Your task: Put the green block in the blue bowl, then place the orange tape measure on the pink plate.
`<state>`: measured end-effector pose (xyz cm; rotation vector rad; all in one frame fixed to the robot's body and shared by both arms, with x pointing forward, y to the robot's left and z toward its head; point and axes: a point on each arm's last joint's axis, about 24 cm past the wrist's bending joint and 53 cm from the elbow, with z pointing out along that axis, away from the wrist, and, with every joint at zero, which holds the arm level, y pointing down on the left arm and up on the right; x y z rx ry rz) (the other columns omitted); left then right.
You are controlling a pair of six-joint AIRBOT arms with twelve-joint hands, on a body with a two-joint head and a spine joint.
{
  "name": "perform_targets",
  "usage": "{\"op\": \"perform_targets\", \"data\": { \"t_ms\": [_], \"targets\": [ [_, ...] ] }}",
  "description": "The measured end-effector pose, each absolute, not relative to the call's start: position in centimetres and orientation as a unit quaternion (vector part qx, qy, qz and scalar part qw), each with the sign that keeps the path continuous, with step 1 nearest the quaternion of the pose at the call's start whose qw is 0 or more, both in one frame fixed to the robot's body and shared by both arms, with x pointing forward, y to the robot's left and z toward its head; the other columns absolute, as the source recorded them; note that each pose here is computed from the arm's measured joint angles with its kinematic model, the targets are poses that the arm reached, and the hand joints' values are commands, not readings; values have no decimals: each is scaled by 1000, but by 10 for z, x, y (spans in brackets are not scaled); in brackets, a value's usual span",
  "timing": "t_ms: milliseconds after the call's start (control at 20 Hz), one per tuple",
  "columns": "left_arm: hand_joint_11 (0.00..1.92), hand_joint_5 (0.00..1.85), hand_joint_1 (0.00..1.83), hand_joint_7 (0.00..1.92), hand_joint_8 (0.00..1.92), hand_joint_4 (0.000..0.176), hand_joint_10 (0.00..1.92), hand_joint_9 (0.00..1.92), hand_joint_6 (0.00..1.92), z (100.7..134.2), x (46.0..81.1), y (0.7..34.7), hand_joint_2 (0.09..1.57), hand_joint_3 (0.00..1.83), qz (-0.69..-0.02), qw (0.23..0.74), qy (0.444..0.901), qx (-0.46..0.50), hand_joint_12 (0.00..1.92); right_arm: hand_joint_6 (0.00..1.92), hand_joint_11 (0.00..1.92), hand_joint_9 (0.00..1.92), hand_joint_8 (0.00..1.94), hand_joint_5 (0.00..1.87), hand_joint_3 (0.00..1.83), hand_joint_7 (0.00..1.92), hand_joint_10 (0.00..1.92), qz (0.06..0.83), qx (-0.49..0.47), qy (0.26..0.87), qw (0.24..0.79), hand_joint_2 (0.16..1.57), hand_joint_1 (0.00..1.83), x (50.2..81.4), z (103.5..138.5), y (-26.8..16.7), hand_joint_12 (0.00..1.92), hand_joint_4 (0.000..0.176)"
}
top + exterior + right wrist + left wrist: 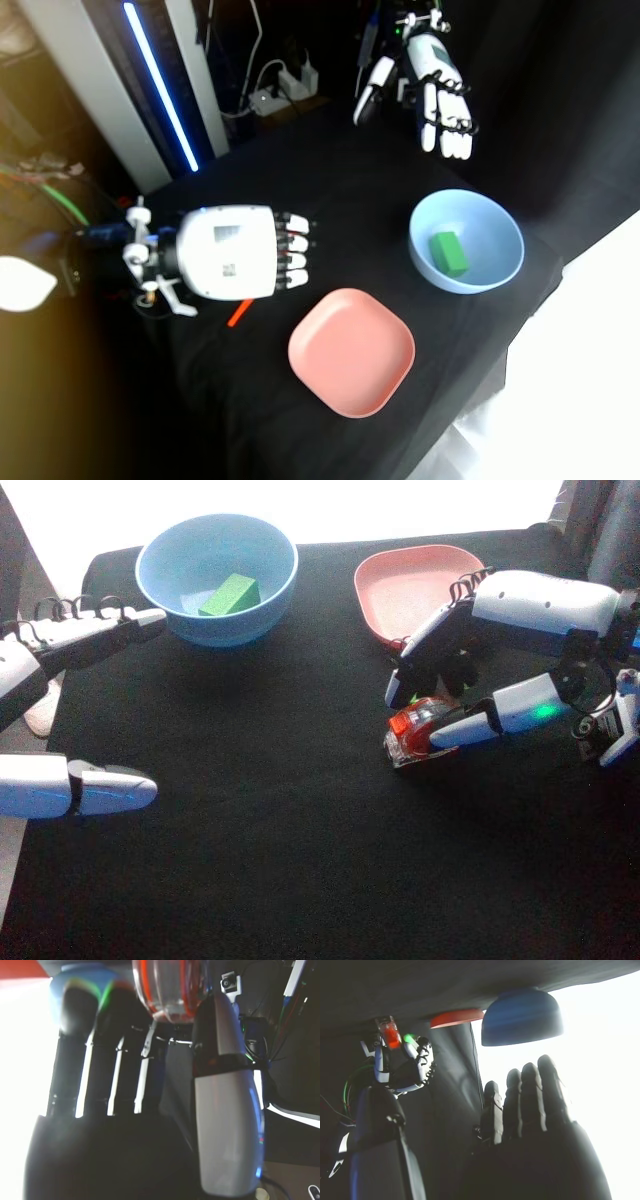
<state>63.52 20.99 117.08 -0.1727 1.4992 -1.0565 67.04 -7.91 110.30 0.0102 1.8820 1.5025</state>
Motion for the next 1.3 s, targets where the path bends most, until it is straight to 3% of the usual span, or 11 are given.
{"op": "perform_targets", "data": {
  "t_ms": [100, 200, 450, 550, 700, 850, 900, 1000, 1150, 1250, 1300],
  "targets": [
    [0, 190, 693, 127, 0, 128, 0, 87, 1, 1168, 634, 212, 825, 0, -456, 603, 650, -77, 339, 955, 868, 1093, 636, 971, 0, 1258, 1037, 579, 4, 731, 362, 1054, 1274, 669, 1107, -85, 1490, 0],
    [0, 198, 692, 143, 3, 141, 0, 82, 2, 1167, 635, 214, 827, 0, -454, 603, 651, -81, 361, 645, 1011, 1127, 831, 1098, 0, 1206, 1217, 574, 11, 727, 376, 1040, 1288, 674, 1119, -103, 1670, 0],
    [0, 218, 698, 176, 1, 175, 2, 43, 1, 1167, 634, 211, 818, 0, -458, 602, 649, -83, 315, 862, 759, 901, 1069, 991, 2, 1040, 1240, 591, 42, 683, 427, 1098, 1241, 699, 1164, -133, 1525, 0],
    [0, 220, 670, 174, 1, 162, 0, 42, 1, 1167, 634, 211, 824, 0, -461, 601, 648, -83, 323, 960, 605, 784, 1155, 942, 1, 965, 1240, 590, 35, 666, 455, 1129, 1219, 713, 1187, -134, 1604, 0],
    [0, 232, 687, 183, 2, 168, 5, 72, 1, 1167, 635, 212, 817, 0, -461, 602, 647, -86, 413, 969, 883, 1062, 693, 978, 0, 1189, 829, 588, 56, 646, 483, 1069, 1253, 744, 1203, -134, 1236, 0],
    [0, 232, 718, 189, 1, 154, 8, 110, 1, 1165, 635, 210, 790, 0, -462, 599, 648, -87, 402, 896, 868, 1060, 720, 1030, 0, 1182, 969, 538, 52, 690, 481, 1058, 1252, 762, 1168, -122, 1453, 0],
    [0, 231, 744, 185, 0, 140, 4, 90, 0, 1166, 634, 209, 804, 1, -463, 599, 647, -84, 366, 875, 753, 971, 789, 1064, 1, 1116, 996, 526, 60, 699, 481, 1063, 1244, 768, 1160, -123, 1495, 27],
    [0, 232, 833, 160, 0, 103, 2, 73, 2, 1166, 634, 210, 843, 10, -463, 600, 646, -86, 351, 897, 753, 1067, 553, 1028, 0, 1267, 886, 500, 68, 716, 482, 1044, 1263, 779, 1146, -124, 1398, 0],
    [0, 251, 869, 161, 1, 93, 8, 115, 5, 1167, 634, 210, 860, 7, -464, 600, 645, -87, 408, 681, 808, 1126, 330, 1155, 0, 1396, 841, 470, 69, 735, 484, 996, 1278, 789, 1130, -125, 1367, 0],
    [0, 256, 850, 176, 6, 84, 14, 138, 5, 1167, 634, 210, 853, 3, -465, 600, 645, -87, 414, 596, 864, 1124, 534, 1159, 3, 1314, 783, 469, 73, 735, 485, 1007, 1280, 792, 1129, -125, 1342, 0],
    [0, 260, 848, 176, 3, 99, 7, 132, 4, 1167, 634, 210, 850, 1, -465, 600, 645, -87, 432, 726, 839, 1028, 921, 989, 8, 1140, 943, 470, 75, 734, 484, 1077, 1272, 792, 1129, -124, 1471, 0]
  ]
}}
